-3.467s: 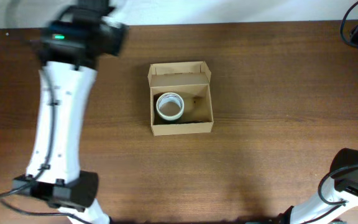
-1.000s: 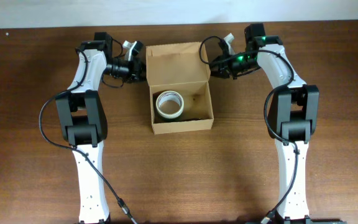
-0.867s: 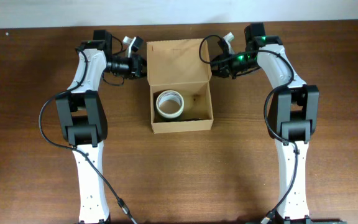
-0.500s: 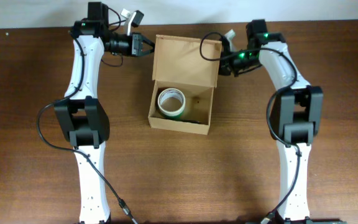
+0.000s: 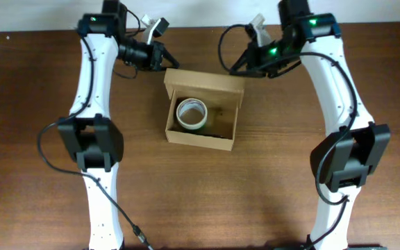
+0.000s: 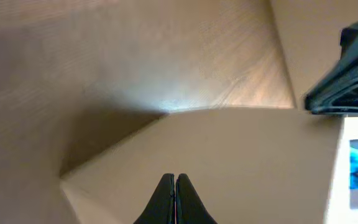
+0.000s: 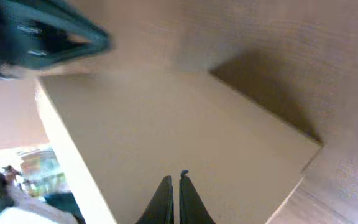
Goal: Pack container
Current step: 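Press the lid down onto the box with both grippers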
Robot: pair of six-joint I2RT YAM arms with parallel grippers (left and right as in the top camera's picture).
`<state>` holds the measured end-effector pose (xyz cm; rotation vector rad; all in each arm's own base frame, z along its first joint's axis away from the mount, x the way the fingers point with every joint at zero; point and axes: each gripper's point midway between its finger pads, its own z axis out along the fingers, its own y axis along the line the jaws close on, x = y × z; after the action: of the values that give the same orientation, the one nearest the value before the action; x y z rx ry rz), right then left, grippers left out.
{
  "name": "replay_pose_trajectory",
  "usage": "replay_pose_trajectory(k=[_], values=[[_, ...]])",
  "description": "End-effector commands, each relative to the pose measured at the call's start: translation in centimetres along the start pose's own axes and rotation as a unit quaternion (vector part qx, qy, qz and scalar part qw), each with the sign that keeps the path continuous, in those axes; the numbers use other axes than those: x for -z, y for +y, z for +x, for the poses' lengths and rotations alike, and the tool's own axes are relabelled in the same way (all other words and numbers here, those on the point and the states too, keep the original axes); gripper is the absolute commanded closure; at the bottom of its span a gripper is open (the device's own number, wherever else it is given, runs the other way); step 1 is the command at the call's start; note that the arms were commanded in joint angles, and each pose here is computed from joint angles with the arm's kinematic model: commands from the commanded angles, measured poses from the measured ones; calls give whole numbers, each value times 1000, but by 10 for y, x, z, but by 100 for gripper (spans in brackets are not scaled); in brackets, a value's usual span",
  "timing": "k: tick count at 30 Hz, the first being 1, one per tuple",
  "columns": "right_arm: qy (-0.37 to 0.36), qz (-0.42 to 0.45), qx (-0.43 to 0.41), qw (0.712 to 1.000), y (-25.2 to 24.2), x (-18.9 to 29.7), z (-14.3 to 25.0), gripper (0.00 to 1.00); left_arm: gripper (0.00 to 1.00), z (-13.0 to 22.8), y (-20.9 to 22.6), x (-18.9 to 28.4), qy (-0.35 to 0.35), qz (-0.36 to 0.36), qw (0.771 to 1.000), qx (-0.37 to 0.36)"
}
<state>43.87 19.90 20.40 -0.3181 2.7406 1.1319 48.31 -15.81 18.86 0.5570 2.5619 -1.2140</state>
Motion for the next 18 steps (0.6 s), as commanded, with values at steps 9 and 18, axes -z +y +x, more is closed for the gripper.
replay_pose_trajectory(k=[9, 18], values=[[103, 154, 59, 981, 36, -40, 65, 96, 98, 37, -18, 44, 76, -214, 974, -10], [120, 224, 58, 965, 30, -8, 87, 96, 98, 38, -54, 54, 75, -316, 944, -52]])
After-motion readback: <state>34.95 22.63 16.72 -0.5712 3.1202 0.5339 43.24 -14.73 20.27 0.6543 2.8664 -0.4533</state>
